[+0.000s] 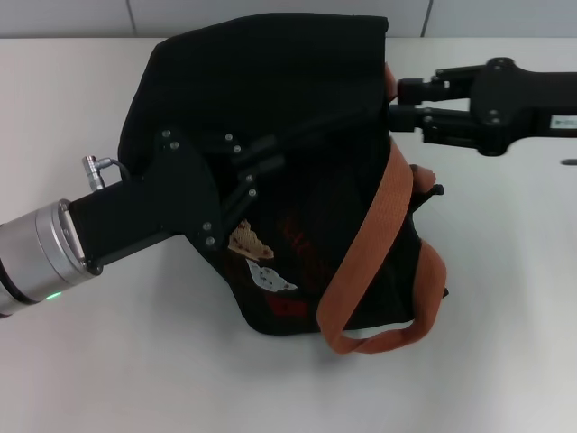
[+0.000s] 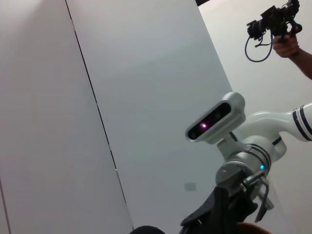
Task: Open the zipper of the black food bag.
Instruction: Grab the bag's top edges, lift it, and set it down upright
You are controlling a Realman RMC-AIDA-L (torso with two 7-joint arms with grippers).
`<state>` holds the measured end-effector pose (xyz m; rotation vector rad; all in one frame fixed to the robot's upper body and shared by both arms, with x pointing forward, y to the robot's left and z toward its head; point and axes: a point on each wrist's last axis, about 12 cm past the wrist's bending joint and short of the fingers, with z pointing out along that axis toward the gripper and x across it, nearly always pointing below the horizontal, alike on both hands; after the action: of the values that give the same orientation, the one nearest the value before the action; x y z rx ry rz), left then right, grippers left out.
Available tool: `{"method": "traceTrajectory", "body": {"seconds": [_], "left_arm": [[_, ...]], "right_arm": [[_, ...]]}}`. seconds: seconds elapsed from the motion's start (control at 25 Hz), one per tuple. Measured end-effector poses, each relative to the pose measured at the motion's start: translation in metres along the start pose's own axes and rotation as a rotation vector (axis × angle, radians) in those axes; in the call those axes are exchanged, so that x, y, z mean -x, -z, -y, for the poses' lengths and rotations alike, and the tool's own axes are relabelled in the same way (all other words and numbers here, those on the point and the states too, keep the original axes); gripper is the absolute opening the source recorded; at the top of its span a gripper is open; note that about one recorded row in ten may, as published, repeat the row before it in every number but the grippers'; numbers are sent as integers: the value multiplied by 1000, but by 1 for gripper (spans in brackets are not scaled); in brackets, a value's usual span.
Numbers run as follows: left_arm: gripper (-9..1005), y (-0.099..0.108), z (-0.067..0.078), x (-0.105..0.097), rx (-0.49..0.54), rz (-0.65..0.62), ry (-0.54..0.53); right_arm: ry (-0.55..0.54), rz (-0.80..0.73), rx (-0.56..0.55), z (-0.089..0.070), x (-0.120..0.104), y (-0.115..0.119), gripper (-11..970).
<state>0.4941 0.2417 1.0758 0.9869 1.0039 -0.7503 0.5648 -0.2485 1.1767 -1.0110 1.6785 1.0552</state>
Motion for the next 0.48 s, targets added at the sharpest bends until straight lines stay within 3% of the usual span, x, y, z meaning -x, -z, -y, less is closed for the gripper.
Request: {"method": "traceTrajectory", "body": {"seconds": [0.48], "left_arm": [[89,-1,3,-2,-2,-2,-2]], "right_arm": [[9,-14,18,1,5,-26,392]]}}
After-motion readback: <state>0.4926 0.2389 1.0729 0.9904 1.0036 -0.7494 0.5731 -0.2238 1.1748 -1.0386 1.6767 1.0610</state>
